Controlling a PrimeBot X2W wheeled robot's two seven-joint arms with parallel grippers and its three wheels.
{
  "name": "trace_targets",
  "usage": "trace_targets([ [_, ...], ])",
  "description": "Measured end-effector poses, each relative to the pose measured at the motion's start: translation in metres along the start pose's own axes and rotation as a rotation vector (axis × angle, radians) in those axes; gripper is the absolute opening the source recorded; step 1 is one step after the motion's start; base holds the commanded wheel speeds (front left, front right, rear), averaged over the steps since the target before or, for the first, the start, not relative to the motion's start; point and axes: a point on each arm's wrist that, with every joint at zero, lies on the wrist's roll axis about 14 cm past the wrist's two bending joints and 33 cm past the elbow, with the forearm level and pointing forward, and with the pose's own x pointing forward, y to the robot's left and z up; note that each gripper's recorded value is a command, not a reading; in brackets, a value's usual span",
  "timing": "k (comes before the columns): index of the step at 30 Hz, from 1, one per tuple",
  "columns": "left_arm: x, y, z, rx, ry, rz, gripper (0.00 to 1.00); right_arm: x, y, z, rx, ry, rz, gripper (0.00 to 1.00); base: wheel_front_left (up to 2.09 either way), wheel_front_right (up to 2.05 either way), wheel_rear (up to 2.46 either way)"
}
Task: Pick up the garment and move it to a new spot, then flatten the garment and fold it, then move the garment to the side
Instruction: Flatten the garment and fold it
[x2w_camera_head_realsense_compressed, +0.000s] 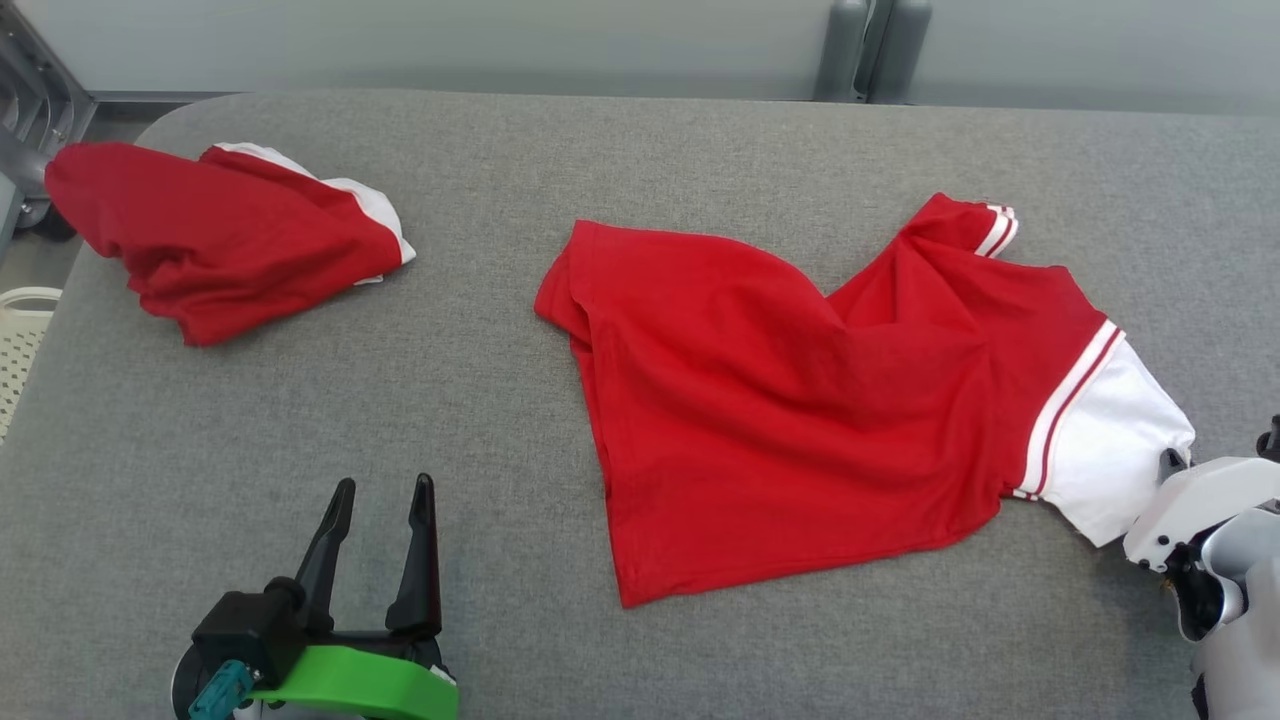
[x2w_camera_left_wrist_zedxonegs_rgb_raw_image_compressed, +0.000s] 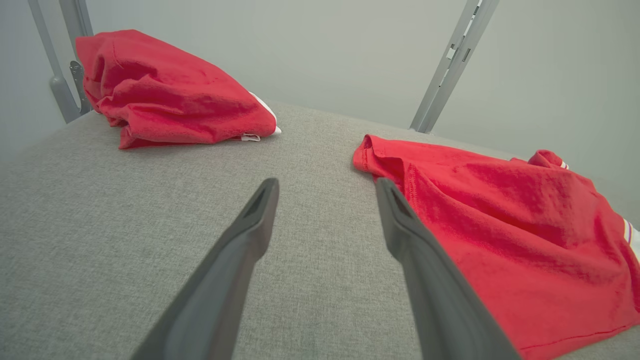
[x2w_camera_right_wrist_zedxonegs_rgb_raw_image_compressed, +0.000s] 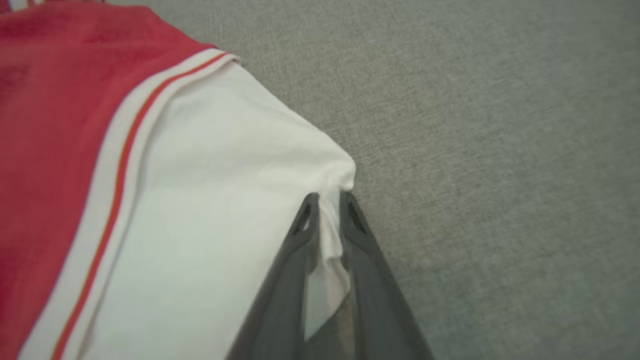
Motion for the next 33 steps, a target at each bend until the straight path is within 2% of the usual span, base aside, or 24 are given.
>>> trace_targets([
  [5,0.001,-0.005,0.002,-0.003,-0.008,-0.015,1.00,-0.003,0.003,0.002,0.034,-0.006,0.013,0.00,0.00,0.00,0.00],
  [8,0.003,-0.009,0.002,-0.005,-0.009,-0.028,1.00,-0.006,0.012,0.010,0.092,-0.040,0.042,0.00,0.00,0.00,0.00],
  [13,0.005,-0.024,-0.001,-0.032,-0.002,-0.074,1.00,-0.017,0.045,0.048,0.221,-0.157,0.156,0.00,0.00,0.00,0.00],
  [16,0.005,-0.036,-0.007,-0.044,0.020,-0.108,1.00,-0.031,0.050,0.066,0.259,-0.220,0.209,0.00,0.00,0.00,0.00],
  [21,0.006,-0.054,-0.013,-0.067,0.041,-0.161,1.00,-0.060,0.044,0.079,0.309,-0.288,0.259,0.00,0.00,0.00,0.00],
  [25,0.005,-0.064,-0.019,-0.085,0.066,-0.194,1.00,-0.085,0.033,0.075,0.334,-0.306,0.269,0.00,0.00,0.00,0.00],
  [29,0.001,-0.077,-0.030,-0.114,0.124,-0.242,1.00,-0.106,0.016,0.070,0.342,-0.324,0.237,0.00,0.00,0.00,0.00],
  [33,-0.012,-0.091,-0.053,-0.128,0.256,-0.297,1.00,-0.120,0.000,0.063,0.350,-0.331,0.195,0.00,0.00,0.00,0.00],
])
